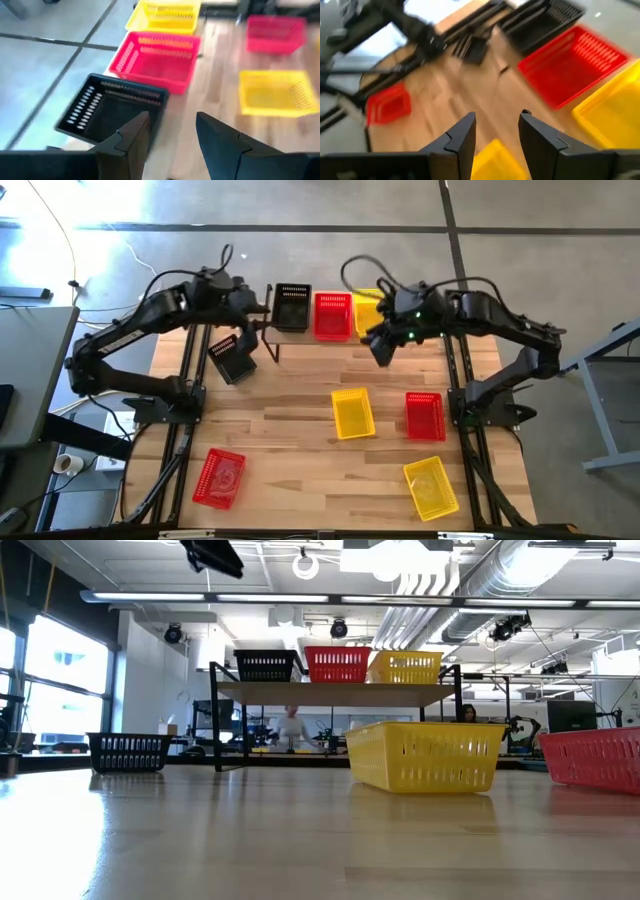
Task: Stack baskets on shelf by color
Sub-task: Stack the bottom yellow basket on top of the yellow basket on the shelf
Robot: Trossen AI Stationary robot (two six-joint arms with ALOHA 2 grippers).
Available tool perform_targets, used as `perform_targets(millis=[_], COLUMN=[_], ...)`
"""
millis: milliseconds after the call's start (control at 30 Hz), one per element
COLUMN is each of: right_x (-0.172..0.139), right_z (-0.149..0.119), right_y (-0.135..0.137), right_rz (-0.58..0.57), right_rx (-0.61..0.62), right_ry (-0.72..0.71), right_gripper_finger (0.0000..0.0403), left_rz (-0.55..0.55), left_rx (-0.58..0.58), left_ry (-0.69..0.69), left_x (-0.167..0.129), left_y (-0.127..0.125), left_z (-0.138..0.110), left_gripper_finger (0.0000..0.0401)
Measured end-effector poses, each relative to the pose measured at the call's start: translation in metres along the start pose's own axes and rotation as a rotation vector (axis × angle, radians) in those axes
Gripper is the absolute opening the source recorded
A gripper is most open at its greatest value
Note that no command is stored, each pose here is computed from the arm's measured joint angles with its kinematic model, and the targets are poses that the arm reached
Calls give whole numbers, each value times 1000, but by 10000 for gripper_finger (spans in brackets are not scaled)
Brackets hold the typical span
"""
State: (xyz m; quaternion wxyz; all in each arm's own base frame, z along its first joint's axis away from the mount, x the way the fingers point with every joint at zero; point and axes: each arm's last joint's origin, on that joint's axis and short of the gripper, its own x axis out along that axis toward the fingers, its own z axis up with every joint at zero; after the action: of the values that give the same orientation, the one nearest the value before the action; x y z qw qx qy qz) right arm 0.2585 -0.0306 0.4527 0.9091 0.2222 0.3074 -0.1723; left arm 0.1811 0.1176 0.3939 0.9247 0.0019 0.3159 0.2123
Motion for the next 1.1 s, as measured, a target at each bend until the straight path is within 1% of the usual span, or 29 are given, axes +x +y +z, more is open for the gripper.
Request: perform_targets(millis=[100,233,467,633,767,933,1100], right_x=[9,26,55,69,73,68,58], right_z=[-10,-27,-51,-73,-95,-122,-147], right_y=[13,31,63,84,99,119,138], right_rz=[16,33,54,82,73,66,78], right_rx=[-27,-92,-175,-174,-183,-200,-261], right_ry=[79,216,342,472,584,700,749], right_gripper_finger=[133,133,133,133,133,133,133], left_rz=[-94,-206,-286,-326,-343,-320,-311], left_rx=[-77,-146,-128,-94,-76,-58,-56], left_ry=[-22,23,198,230,231,232,233], left_x=[-10,-17,-20,-22,-22,-22,-22], left_y=[-7,-18,-36,-46,-50,-53,-53], left_z=[-1,-7,-21,-23,-23,-22,-22], left_gripper_finger=[154,154,154,154,154,154,154])
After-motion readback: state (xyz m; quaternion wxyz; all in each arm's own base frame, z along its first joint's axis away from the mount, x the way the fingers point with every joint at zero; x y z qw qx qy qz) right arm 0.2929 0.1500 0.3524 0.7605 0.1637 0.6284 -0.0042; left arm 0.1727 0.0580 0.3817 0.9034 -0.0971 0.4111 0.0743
